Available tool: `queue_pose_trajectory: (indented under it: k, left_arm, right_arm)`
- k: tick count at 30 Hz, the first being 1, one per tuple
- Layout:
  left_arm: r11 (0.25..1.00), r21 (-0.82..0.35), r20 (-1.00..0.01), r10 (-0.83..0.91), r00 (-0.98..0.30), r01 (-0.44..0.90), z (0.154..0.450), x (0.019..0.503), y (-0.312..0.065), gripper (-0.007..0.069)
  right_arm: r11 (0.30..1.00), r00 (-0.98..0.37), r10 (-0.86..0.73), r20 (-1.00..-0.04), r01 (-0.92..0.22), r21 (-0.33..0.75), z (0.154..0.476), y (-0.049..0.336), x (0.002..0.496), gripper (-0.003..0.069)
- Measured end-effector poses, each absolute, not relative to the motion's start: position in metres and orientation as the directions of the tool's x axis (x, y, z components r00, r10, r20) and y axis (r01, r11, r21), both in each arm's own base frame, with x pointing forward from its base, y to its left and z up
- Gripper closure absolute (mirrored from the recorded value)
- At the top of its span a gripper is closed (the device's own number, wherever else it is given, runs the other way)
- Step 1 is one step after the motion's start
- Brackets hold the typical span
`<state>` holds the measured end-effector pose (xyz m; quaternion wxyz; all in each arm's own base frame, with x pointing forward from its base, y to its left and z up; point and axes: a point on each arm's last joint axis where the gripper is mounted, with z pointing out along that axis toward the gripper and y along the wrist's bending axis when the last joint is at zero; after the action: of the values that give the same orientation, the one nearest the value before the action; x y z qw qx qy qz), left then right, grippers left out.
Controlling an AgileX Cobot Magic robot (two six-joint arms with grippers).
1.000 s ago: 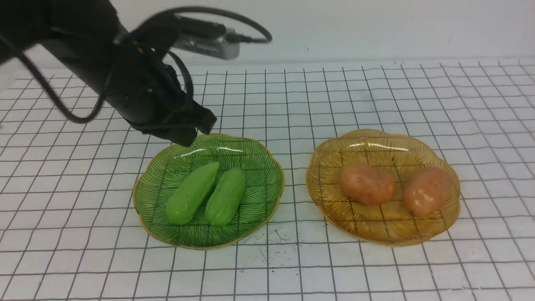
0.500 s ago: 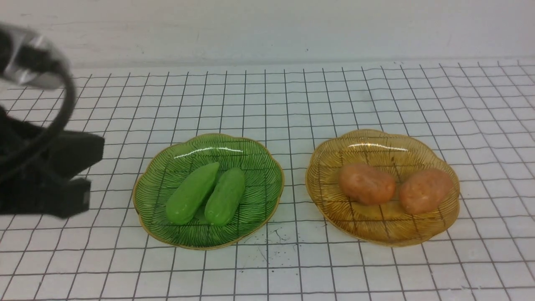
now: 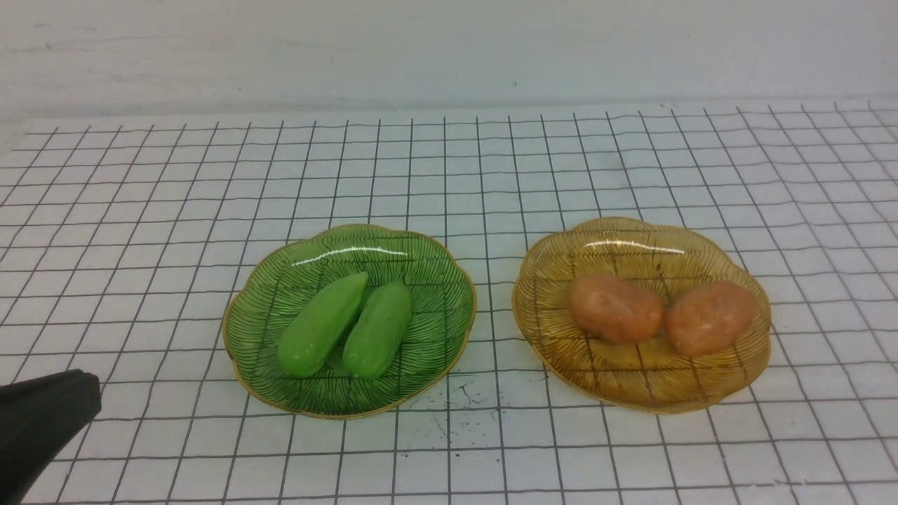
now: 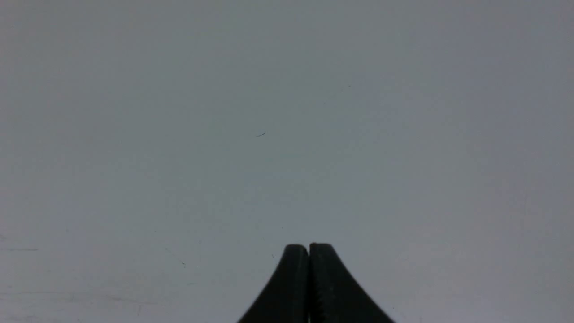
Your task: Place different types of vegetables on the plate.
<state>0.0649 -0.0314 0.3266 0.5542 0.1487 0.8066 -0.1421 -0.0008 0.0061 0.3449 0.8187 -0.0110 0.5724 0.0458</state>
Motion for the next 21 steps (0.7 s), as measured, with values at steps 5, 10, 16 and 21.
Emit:
queue_pose_trajectory:
  k: [5,10,16,21]
  left_arm:
    - [0.915,-0.064,-0.94,0.079,-0.331,0.398,0.3275,0.0627,-0.0306,0.0633]
    - [0.915,-0.064,-0.94,0.079,-0.331,0.398,0.3275,0.0627,-0.0306,0.0633]
    - [0.915,-0.064,-0.94,0.079,-0.331,0.398,0.3275,0.0627,-0.0306,0.0633]
    - [0.917,-0.053,-0.941,0.088,-0.328,0.396,0.3273,0.0629,-0.0302,0.0633]
  right_arm:
    - [0.996,0.341,0.062,-0.938,-0.088,0.034,0.3449,0.0061,-0.0008,0.0673]
    - [0.996,0.341,0.062,-0.938,-0.088,0.034,0.3449,0.0061,-0.0008,0.0674]
    - [0.996,0.341,0.062,-0.938,-0.088,0.034,0.3449,0.0061,-0.0008,0.0674]
    - [0.996,0.341,0.062,-0.938,-0.088,0.034,0.3449,0.0061,-0.0008,0.0674]
